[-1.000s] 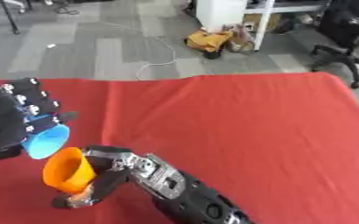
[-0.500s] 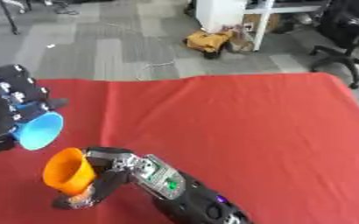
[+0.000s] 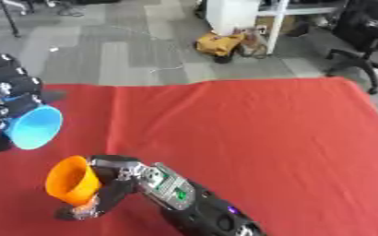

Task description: Pour the contents of one cup into another cup.

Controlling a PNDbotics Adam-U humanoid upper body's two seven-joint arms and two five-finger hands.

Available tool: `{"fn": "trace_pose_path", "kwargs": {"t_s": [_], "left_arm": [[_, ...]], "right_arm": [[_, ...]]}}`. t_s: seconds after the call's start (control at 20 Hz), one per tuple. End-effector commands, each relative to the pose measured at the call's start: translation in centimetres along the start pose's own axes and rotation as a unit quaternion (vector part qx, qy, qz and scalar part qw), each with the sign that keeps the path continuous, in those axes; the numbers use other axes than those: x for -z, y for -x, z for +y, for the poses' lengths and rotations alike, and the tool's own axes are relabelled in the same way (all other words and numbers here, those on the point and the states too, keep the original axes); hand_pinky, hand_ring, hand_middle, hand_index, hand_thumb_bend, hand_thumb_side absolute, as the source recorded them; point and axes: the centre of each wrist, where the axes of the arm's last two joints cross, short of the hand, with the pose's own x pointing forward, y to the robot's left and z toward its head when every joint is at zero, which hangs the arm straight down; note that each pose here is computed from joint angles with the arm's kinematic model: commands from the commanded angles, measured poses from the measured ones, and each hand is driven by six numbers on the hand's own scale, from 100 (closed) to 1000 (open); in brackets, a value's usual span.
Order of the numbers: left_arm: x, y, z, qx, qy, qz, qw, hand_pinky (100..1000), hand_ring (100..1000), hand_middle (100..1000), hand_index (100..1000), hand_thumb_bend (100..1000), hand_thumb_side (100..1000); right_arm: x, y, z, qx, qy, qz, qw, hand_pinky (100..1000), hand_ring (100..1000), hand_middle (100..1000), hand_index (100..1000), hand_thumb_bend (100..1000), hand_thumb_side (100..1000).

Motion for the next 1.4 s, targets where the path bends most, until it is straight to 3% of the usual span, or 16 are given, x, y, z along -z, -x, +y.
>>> {"fn": "trace_pose_path", "kwargs": {"t_s": [0.05, 0.3, 0.4, 0.45, 0.6, 0.65, 0.75, 0.95, 1.25, 1.3, 1.4], "left_arm": [[0.0, 0.1, -0.4, 0.009, 0.016, -0.024, 1.000, 581, 328, 346, 757, 712, 100], [-0.5, 0.7, -0.6, 0.003, 0.005, 0.005, 1.000, 573, 330, 347, 753, 708, 100], [-0.6, 0.9, -0.5, 0.000, 0.001, 0.014, 1.000, 571, 331, 347, 752, 706, 100], [-0.6, 0.9, -0.5, -0.003, -0.001, 0.017, 1.000, 568, 331, 348, 751, 706, 100], [-0.9, 1.0, -0.6, -0.011, -0.003, 0.029, 1.000, 565, 331, 347, 749, 705, 100], [-1.0, 1.0, -0.6, -0.013, -0.002, 0.032, 0.999, 565, 331, 347, 749, 705, 100], [-1.1, 1.1, -0.7, -0.017, -0.001, 0.038, 0.999, 563, 330, 347, 748, 705, 100], [-1.5, 1.2, -0.7, -0.025, -0.002, 0.053, 0.998, 557, 330, 347, 745, 703, 100], [-2.1, 1.6, -0.8, -0.055, -0.008, 0.088, 0.995, 547, 331, 351, 739, 702, 100], [-2.3, 1.4, -1.2, -0.067, -0.004, 0.100, 0.993, 472, 386, 422, 686, 684, 100], [-3.2, 0.4, -2.9, -0.109, 0.013, 0.144, 0.983, 475, 434, 470, 677, 652, 100]], "right_arm": [[0.1, -0.8, -0.6, -0.013, -0.001, -0.005, 1.000, 565, 452, 466, 741, 329, 100], [-0.2, -0.5, -0.8, -0.020, 0.015, -0.002, 1.000, 574, 461, 465, 740, 329, 100], [-0.5, -0.3, -1.1, -0.031, 0.036, 0.000, 0.999, 598, 496, 472, 745, 330, 100], [-0.7, -0.2, -1.3, -0.041, 0.050, 0.001, 0.998, 628, 535, 485, 753, 288, 100], [-1.4, 0.3, -1.8, -0.085, 0.103, 0.004, 0.991, 765, 710, 631, 872, 467, 100], [-1.5, 0.5, -1.9, -0.101, 0.114, 0.003, 0.988, 822, 775, 718, 927, 556, 100], [-1.8, 0.9, -2.1, -0.128, 0.130, 0.005, 0.983, 877, 838, 788, 958, 631, 100], [-2.5, 1.8, -2.3, -0.153, 0.151, 0.010, 0.977, 881, 843, 801, 968, 622, 100], [-3.1, 2.2, -2.5, -0.153, 0.158, 0.016, 0.975, 876, 839, 797, 968, 654, 100], [-3.2, 2.1, -2.7, -0.154, 0.162, 0.015, 0.975, 868, 828, 783, 966, 650, 100], [-3.3, 2.0, -2.9, -0.154, 0.163, 0.014, 0.974, 868, 827, 780, 966, 647, 100]]}}
